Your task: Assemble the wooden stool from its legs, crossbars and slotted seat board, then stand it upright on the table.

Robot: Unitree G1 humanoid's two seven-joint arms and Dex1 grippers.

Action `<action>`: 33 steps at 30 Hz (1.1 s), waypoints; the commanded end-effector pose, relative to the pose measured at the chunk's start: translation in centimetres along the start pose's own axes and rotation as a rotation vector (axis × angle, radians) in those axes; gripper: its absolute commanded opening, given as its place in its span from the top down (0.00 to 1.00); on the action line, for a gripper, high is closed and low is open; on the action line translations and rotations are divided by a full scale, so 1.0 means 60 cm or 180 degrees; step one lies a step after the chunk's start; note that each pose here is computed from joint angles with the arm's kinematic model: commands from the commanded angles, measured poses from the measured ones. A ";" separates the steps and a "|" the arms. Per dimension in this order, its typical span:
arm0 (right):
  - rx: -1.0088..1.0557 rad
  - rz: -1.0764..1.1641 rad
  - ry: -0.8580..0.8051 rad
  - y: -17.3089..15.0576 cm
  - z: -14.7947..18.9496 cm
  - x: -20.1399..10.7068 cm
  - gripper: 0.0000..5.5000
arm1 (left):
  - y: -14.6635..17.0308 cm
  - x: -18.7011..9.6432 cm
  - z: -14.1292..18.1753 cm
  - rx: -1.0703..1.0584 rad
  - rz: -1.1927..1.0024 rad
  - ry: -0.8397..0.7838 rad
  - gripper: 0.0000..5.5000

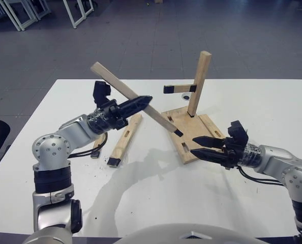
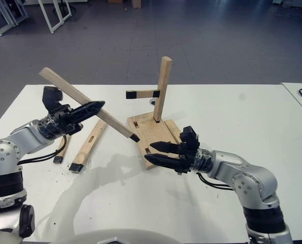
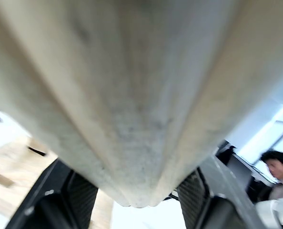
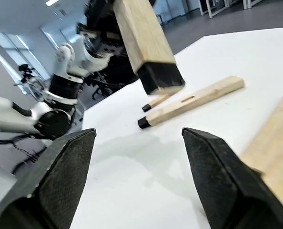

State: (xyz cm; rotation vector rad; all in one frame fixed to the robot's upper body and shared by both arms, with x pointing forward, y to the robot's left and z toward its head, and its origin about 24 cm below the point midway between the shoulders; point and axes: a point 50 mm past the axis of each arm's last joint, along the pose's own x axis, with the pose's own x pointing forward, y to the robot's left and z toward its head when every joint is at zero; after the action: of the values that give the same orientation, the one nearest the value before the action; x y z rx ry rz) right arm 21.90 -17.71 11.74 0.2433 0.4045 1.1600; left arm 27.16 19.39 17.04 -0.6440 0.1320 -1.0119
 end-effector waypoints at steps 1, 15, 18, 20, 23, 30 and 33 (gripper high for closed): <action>-0.0554 -0.0909 0.0227 -0.059 0.015 -0.012 0.39 | 0.018 -0.006 0.024 0.0577 0.0313 -0.0089 0.63; -0.1787 -0.1728 0.1847 -0.137 -0.062 0.041 0.39 | 0.037 0.003 -0.029 0.0908 0.0513 0.0227 0.63; -0.2225 -0.1208 0.2224 -0.121 -0.063 0.045 0.39 | 0.040 0.002 -0.043 0.1127 0.0522 0.0505 0.63; -0.2334 -0.1060 0.2317 -0.113 -0.065 0.040 0.39 | 0.040 0.003 -0.055 0.1230 0.0522 0.0623 0.63; -0.2324 -0.1040 0.2373 -0.103 -0.076 0.029 0.39 | 0.038 -0.005 -0.083 0.1274 0.0573 0.0762 0.63; -0.2293 -0.1037 0.2379 -0.081 -0.088 0.022 0.39 | 0.036 -0.016 -0.121 0.1065 0.0694 0.0742 0.63; -0.2352 -0.0997 0.2417 -0.075 -0.093 0.023 0.39 | 0.035 -0.012 -0.117 0.0949 0.0686 0.0587 0.63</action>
State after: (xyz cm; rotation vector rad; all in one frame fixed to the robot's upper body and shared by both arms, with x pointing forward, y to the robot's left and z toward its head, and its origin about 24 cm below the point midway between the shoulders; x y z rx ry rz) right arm 25.41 -17.93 7.13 -0.9156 0.4773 0.9212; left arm 25.58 17.45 10.21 -0.2241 0.1959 -0.8823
